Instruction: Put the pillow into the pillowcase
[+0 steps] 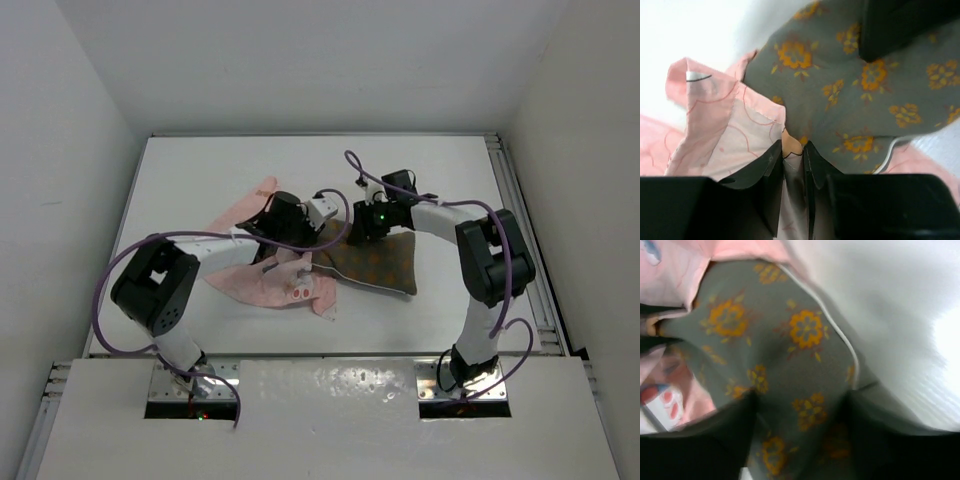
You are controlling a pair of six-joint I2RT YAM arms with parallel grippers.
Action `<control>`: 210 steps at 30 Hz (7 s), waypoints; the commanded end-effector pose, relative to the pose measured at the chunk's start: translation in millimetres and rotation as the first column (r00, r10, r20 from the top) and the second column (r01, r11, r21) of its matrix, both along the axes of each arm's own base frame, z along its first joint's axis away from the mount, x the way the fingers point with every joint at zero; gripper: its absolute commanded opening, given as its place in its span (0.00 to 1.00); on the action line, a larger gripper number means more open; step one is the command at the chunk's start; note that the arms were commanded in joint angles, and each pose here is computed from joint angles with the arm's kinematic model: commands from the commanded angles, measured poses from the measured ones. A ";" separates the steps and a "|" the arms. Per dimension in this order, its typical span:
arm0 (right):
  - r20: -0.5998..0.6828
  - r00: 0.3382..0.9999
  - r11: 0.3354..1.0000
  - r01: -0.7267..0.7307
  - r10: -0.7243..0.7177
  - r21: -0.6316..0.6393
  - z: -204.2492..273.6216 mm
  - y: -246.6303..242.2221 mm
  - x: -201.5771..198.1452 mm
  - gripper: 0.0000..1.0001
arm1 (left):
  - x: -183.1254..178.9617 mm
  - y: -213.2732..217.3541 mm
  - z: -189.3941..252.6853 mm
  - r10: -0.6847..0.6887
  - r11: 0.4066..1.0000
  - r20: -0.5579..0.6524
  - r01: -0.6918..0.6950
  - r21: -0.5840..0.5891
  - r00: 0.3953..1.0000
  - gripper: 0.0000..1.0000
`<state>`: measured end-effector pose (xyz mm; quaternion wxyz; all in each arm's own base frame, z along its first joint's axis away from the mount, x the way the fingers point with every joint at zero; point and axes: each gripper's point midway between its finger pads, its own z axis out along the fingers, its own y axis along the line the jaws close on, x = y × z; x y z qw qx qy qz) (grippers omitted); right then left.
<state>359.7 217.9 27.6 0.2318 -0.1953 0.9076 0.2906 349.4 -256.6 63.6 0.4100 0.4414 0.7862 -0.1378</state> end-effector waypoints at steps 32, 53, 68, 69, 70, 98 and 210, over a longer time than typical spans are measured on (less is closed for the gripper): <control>0.137 0.990 0.991 -0.061 0.044 0.122 47.1 31.5 -72.5 0.00 | 3.8 -21.0 80.9 -0.119 0.991 0.114 0.126 -0.054 0.986 0.00; 0.085 0.995 0.995 -0.058 0.051 0.077 38.5 32.0 -89.2 0.00 | 3.8 -8.5 72.0 -0.147 0.989 0.174 0.149 0.002 0.974 0.23; 0.107 0.994 0.996 -0.041 0.033 0.076 42.3 30.3 -86.4 0.00 | -20.5 -14.6 60.4 -0.245 0.969 0.094 0.247 -0.014 0.965 0.37; 0.104 0.994 0.996 -0.041 0.033 0.075 41.9 30.0 -86.9 0.00 | -26.0 -13.3 55.7 -0.259 0.966 0.071 0.260 -0.003 0.963 0.40; 0.106 0.994 0.997 -0.039 0.032 0.071 40.8 28.9 -86.6 0.00 | -28.7 -12.7 50.5 -0.268 0.963 0.067 0.267 0.019 0.961 0.41; 0.385 0.917 0.977 0.017 -0.101 0.215 126.7 40.4 -81.7 0.00 | -20.3 -56.3 114.6 -0.282 0.941 0.172 0.307 -0.143 0.944 0.00; -0.175 0.874 0.856 0.481 -0.453 0.191 -4.8 -17.8 20.6 0.00 | -90.4 -5.8 66.0 -0.674 0.738 0.094 0.662 0.129 0.733 0.00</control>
